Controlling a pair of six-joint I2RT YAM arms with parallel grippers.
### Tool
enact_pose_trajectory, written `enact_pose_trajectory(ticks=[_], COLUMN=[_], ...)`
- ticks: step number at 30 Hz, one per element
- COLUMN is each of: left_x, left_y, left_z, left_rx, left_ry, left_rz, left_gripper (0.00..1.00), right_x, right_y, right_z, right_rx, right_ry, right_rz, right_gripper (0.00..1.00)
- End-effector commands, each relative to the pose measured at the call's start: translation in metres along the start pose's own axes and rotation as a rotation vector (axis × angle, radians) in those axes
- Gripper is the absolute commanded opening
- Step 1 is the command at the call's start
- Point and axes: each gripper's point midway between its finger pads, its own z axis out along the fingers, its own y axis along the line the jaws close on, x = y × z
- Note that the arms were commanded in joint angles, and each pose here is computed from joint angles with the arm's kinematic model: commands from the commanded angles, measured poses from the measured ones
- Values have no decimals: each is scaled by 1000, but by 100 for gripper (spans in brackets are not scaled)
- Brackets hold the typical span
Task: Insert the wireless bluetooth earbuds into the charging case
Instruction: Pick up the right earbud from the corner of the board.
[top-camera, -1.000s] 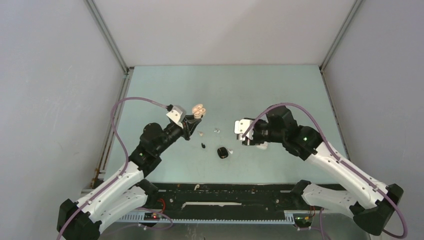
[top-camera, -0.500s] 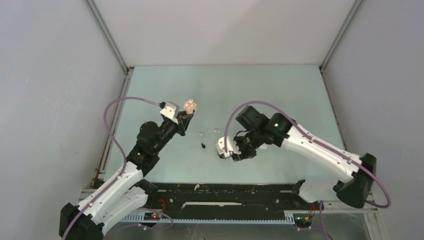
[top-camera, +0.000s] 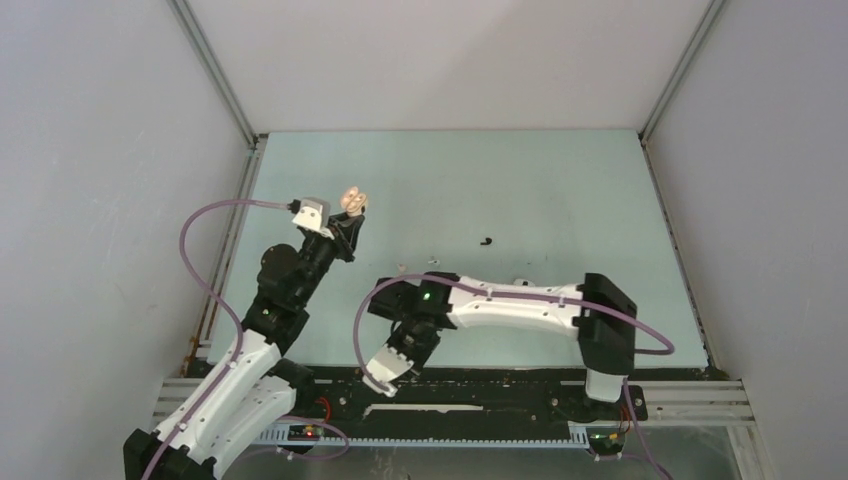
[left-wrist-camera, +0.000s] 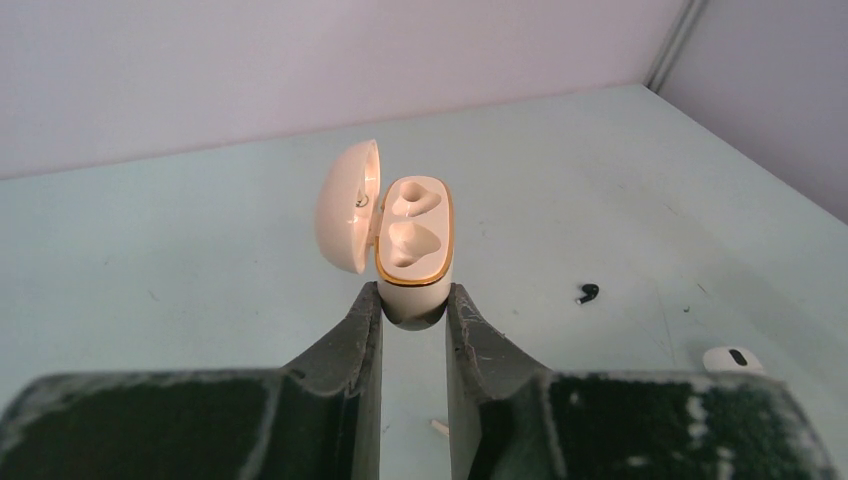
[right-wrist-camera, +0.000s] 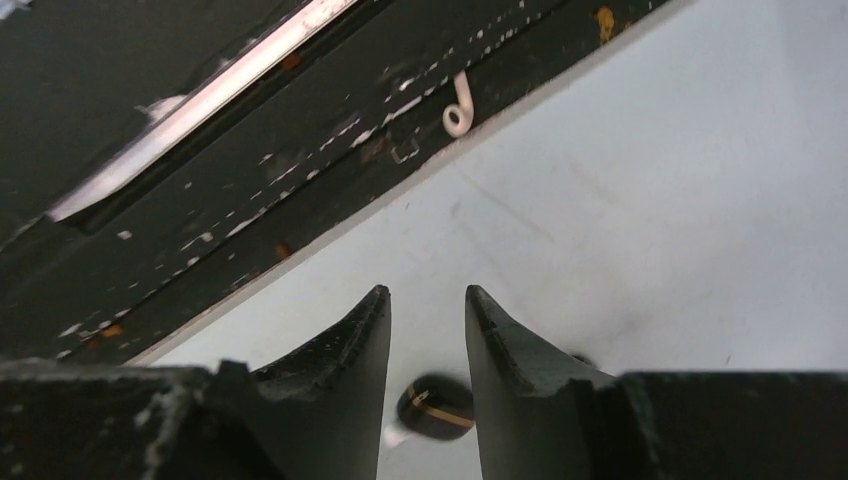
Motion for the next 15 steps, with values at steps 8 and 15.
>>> enact_pose_trajectory(ticks=[8,15], left_x=[-42,-43], left_y=[16,17], left_z=[-2,-2], left_rx=[-54,-55], left_ry=[-132,-140], left_rz=[-63,-70], left_gripper=[0,0], right_x=[-19,-16], right_y=[-52,-48], right_z=[52,81], right_rx=[40,-6], right_ry=[46,68], right_rz=[-269,-342], right_gripper=[38,40])
